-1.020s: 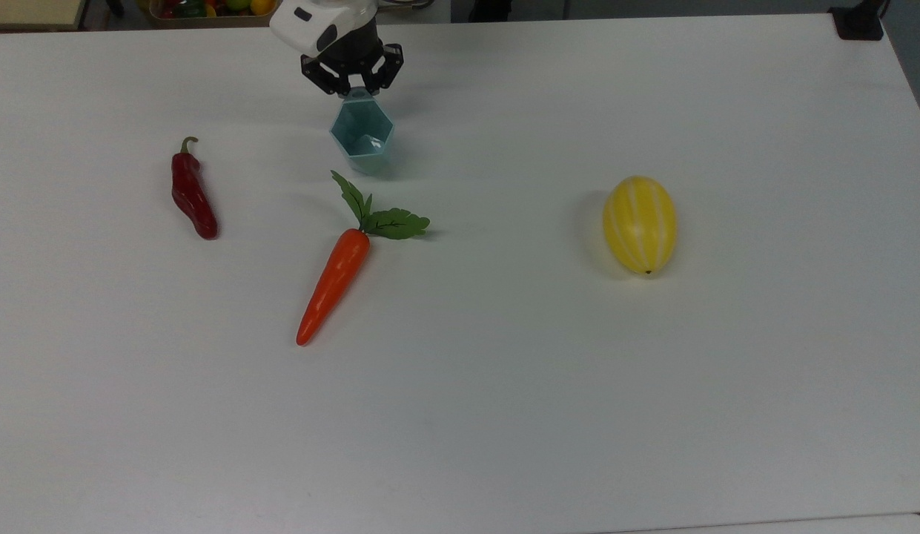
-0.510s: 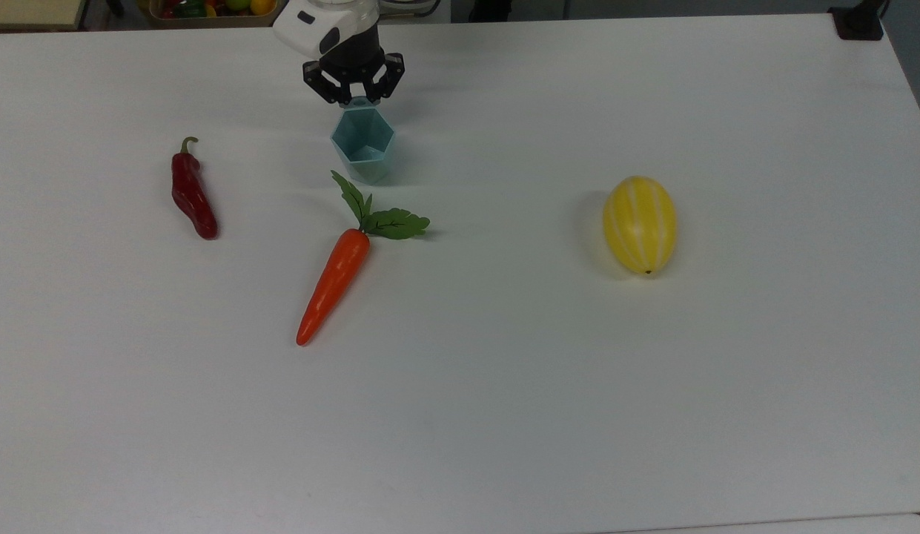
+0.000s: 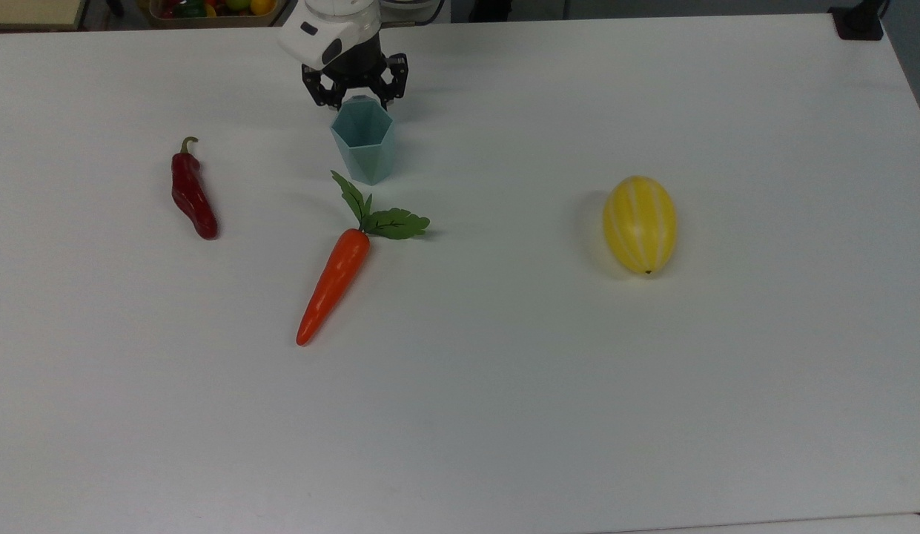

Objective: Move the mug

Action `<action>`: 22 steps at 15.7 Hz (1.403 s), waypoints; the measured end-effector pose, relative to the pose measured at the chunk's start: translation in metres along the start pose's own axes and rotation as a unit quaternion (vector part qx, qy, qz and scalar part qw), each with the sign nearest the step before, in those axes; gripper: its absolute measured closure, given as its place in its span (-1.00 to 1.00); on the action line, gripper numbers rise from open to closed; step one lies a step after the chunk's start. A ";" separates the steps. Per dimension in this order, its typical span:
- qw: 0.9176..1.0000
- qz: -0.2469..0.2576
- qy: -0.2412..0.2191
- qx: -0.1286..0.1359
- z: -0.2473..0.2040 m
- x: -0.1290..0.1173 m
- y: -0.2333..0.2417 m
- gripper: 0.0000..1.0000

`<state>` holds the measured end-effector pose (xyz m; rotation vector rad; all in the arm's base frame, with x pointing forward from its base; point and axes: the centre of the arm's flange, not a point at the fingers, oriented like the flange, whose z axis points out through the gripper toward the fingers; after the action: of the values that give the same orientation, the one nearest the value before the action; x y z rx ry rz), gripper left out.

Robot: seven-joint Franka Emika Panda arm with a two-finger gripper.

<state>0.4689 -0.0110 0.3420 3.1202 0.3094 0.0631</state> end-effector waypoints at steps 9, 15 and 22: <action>1.000 0.019 -0.022 0.004 -0.019 0.007 0.002 -1.00; 0.997 0.072 -0.016 0.002 -0.143 0.049 0.012 -1.00; 0.997 0.080 -0.008 0.002 -0.253 0.062 -0.003 -1.00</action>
<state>0.5185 0.0046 0.5973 3.1412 0.0583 0.0389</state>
